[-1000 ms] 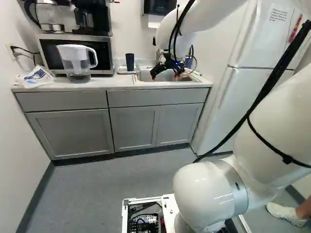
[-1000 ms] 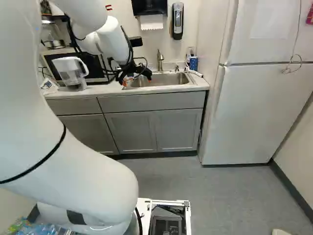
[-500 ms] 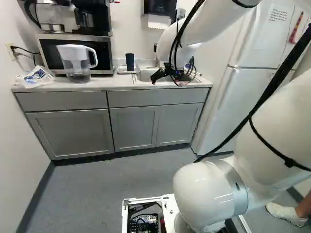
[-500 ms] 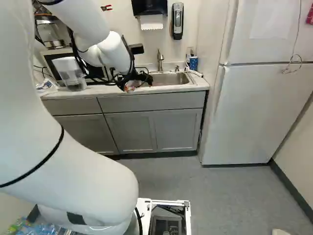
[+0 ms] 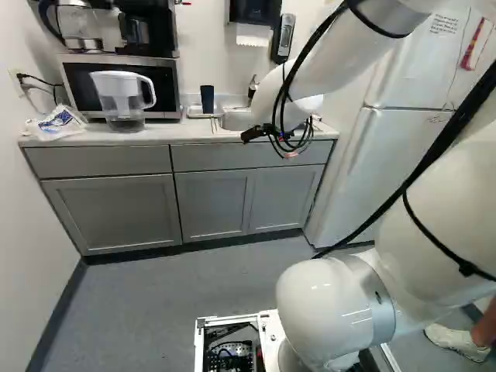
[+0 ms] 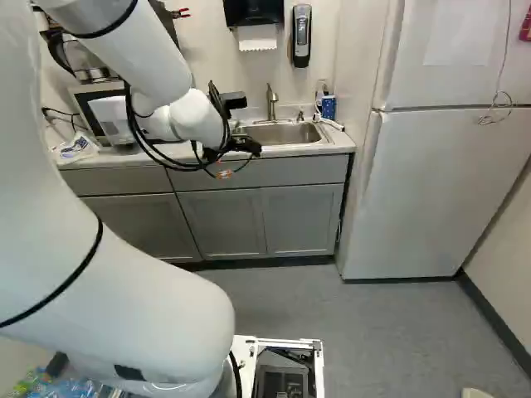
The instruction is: Rinse the cup and place it in the tray
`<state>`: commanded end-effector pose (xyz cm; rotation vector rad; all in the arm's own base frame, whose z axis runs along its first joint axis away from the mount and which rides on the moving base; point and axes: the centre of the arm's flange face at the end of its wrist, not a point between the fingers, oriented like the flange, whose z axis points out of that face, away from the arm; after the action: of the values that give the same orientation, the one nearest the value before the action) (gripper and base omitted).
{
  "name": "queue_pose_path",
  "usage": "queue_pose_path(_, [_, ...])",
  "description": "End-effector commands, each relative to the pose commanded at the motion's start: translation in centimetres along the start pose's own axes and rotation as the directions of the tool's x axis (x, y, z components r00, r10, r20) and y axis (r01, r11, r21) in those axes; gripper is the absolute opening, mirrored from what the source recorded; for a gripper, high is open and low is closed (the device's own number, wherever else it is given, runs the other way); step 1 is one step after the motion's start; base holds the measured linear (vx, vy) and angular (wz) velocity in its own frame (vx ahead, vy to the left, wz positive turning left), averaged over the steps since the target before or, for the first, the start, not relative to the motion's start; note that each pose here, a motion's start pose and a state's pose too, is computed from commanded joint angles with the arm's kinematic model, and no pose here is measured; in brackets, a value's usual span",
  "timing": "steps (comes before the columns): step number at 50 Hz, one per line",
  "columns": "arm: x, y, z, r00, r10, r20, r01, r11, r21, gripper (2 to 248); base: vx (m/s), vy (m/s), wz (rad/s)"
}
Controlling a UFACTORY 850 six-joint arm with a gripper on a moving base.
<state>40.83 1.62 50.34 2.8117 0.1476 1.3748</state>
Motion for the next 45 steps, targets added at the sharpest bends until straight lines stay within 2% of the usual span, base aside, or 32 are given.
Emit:
queue_pose_path(27, [-7.8,0.0,0.1,0.99,0.035,-0.134,-0.037,0.999,-0.013,247,0.0,0.0,0.0])
queue_pose_path(45, [-12.0,0.0,-0.4,0.978,0.05,-0.203,-0.056,0.998,-0.021,247,0.0,0.0,0.0])
